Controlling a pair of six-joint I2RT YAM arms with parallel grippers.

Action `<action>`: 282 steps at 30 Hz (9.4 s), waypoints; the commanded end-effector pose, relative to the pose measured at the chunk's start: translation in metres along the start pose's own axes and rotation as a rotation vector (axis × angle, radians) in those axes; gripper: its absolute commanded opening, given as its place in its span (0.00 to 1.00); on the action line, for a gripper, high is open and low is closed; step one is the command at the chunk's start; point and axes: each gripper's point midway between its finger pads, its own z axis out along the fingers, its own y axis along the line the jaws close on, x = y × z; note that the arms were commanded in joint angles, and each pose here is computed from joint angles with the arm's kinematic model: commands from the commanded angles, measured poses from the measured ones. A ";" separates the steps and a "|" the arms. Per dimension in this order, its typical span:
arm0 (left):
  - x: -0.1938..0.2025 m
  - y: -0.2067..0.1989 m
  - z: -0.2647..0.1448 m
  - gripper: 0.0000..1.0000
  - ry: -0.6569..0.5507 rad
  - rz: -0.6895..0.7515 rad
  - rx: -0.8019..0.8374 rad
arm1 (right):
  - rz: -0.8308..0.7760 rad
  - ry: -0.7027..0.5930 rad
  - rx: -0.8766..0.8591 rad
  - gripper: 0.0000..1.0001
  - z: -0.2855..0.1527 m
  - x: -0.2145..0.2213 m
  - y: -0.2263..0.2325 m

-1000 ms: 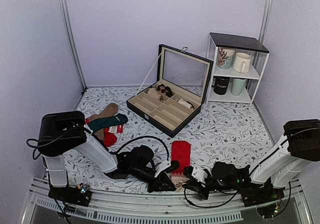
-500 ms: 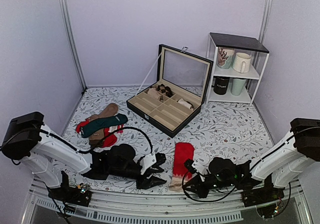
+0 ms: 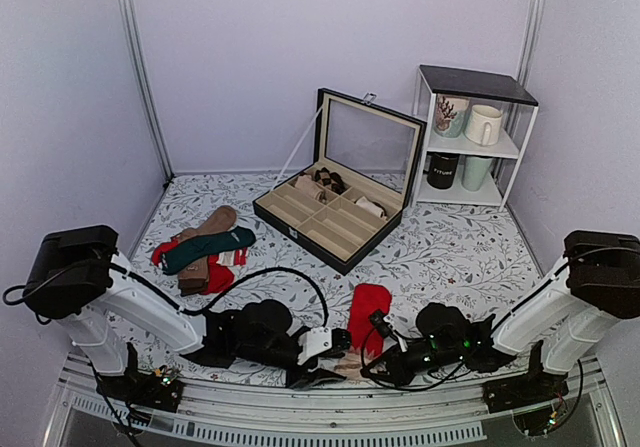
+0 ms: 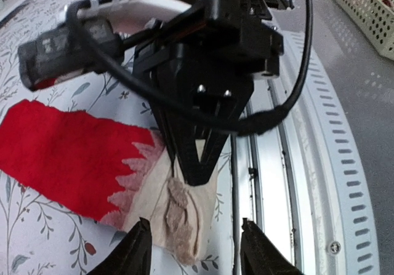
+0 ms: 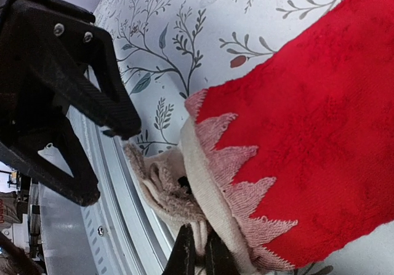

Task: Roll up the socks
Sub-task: Roll the sock at the center of the board.

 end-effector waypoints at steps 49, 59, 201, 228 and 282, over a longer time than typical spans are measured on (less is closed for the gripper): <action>0.123 -0.006 0.003 0.00 0.538 -0.628 0.048 | -0.729 -0.375 0.143 0.42 -0.064 -0.038 0.035; 0.123 -0.002 0.003 0.00 0.544 -0.630 0.061 | -0.888 -0.237 0.195 0.42 -0.020 -0.023 0.033; 0.127 -0.016 -0.003 0.00 0.655 -0.474 0.116 | -0.681 -0.142 0.041 0.44 0.003 0.013 0.038; -0.027 0.015 -0.012 0.44 0.068 -0.026 -0.045 | -0.201 0.051 0.179 0.00 -0.015 0.033 -0.030; 0.104 -0.028 0.003 0.00 0.728 -0.528 0.126 | -0.509 -0.295 -0.104 0.50 -0.064 -0.023 0.030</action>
